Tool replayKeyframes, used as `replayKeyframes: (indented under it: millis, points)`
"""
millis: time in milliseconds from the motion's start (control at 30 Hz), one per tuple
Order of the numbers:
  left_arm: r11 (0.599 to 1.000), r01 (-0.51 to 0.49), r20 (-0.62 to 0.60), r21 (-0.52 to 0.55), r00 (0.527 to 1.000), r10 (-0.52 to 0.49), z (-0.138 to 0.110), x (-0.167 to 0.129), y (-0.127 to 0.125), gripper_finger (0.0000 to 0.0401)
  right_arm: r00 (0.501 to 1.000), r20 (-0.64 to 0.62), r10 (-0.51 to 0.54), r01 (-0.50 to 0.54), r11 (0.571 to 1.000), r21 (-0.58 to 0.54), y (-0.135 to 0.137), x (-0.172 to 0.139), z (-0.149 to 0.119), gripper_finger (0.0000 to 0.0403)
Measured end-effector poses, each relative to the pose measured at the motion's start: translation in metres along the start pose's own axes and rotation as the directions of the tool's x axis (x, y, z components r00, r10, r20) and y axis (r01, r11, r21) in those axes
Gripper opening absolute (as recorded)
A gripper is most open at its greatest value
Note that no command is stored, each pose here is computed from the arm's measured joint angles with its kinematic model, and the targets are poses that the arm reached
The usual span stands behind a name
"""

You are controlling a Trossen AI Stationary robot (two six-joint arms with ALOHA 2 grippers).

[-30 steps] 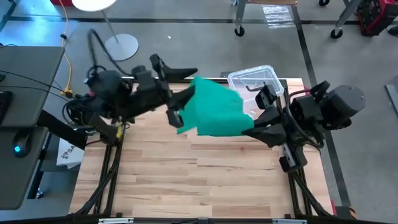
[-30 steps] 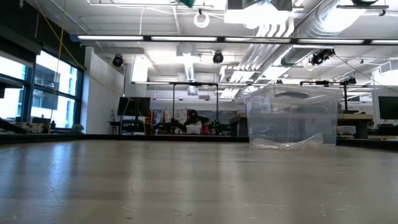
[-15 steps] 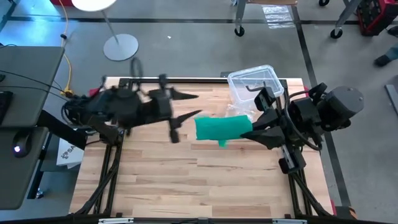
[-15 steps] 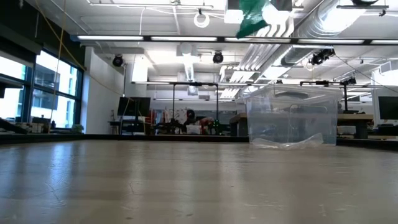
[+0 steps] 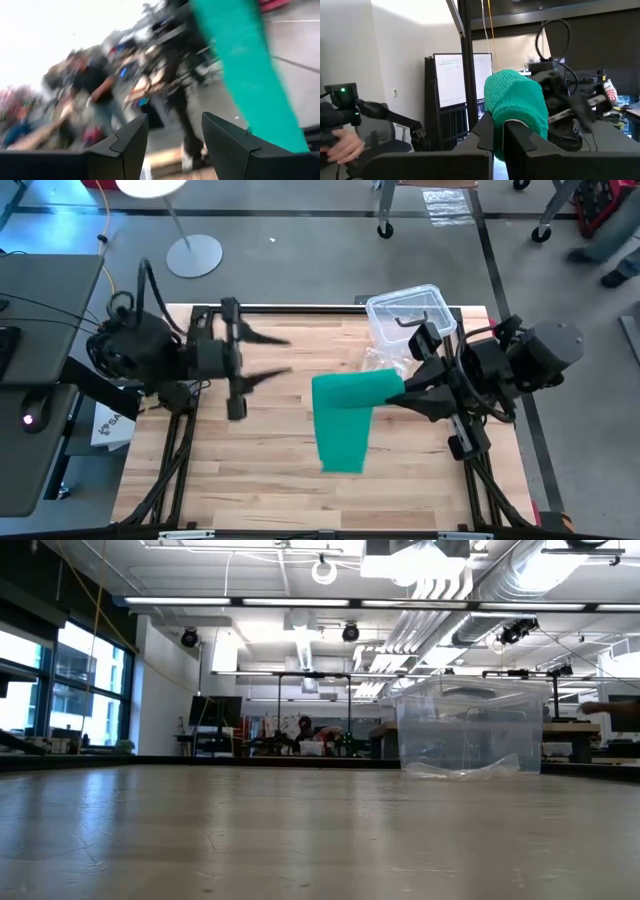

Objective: Roll bandage
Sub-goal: Roll the green bandage

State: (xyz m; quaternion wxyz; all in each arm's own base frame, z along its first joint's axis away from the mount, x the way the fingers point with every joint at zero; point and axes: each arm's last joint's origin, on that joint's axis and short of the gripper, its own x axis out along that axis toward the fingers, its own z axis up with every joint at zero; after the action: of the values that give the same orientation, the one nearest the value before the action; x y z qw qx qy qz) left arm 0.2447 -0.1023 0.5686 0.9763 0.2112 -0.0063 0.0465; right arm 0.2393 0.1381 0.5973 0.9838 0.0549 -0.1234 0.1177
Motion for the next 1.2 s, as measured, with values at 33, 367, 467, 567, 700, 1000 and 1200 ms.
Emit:
replayKeyframes:
  millis: [33, 367, 467, 567, 700, 1000, 1200]
  points:
    - [0.999, 0.012, 0.030, 0.040, 0.999, -0.013, 0.002, 0.004, -0.003, 0.0184, 1.000, 0.001, 0.000, 0.000, 1.000, 0.000, 0.000, 0.000, 0.000, 0.0007]
    - [0.997, -0.078, 0.127, 0.029, 0.989, 0.074, 0.003, 0.038, -0.009, 0.0230, 1.000, 0.001, -0.001, 0.001, 1.000, -0.021, 0.000, 0.000, 0.000, 0.0007]
    - [0.997, -0.075, 0.106, 0.010, 0.992, 0.074, 0.001, 0.039, -0.011, 0.0240, 1.000, 0.001, -0.026, 0.026, 0.999, -0.021, -0.001, 0.000, 0.000, 0.0007]
    - [0.995, -0.072, 0.139, -0.062, 0.987, 0.080, 0.009, 0.020, 0.000, 0.0241, 0.999, -0.002, -0.051, 0.051, 0.998, -0.022, -0.002, 0.000, 0.000, 0.0007]
    - [0.988, -0.008, 0.177, -0.157, 0.983, 0.036, 0.014, 0.009, 0.007, 0.0241, 0.999, -0.002, -0.054, 0.054, 0.998, -0.022, -0.002, 0.000, 0.000, 0.0007]
    - [0.982, 0.008, 0.174, -0.187, 0.984, 0.026, 0.006, 0.041, -0.019, 0.0241, 0.997, 0.000, -0.074, 0.074, 0.997, -0.021, -0.009, 0.002, 0.000, 0.0007]
    - [0.985, -0.147, 0.153, -0.089, 0.975, 0.159, -0.003, 0.070, -0.026, 0.0237, 1.000, -0.007, -0.021, 0.021, 1.000, 0.022, -0.009, 0.002, -0.001, 0.0007]
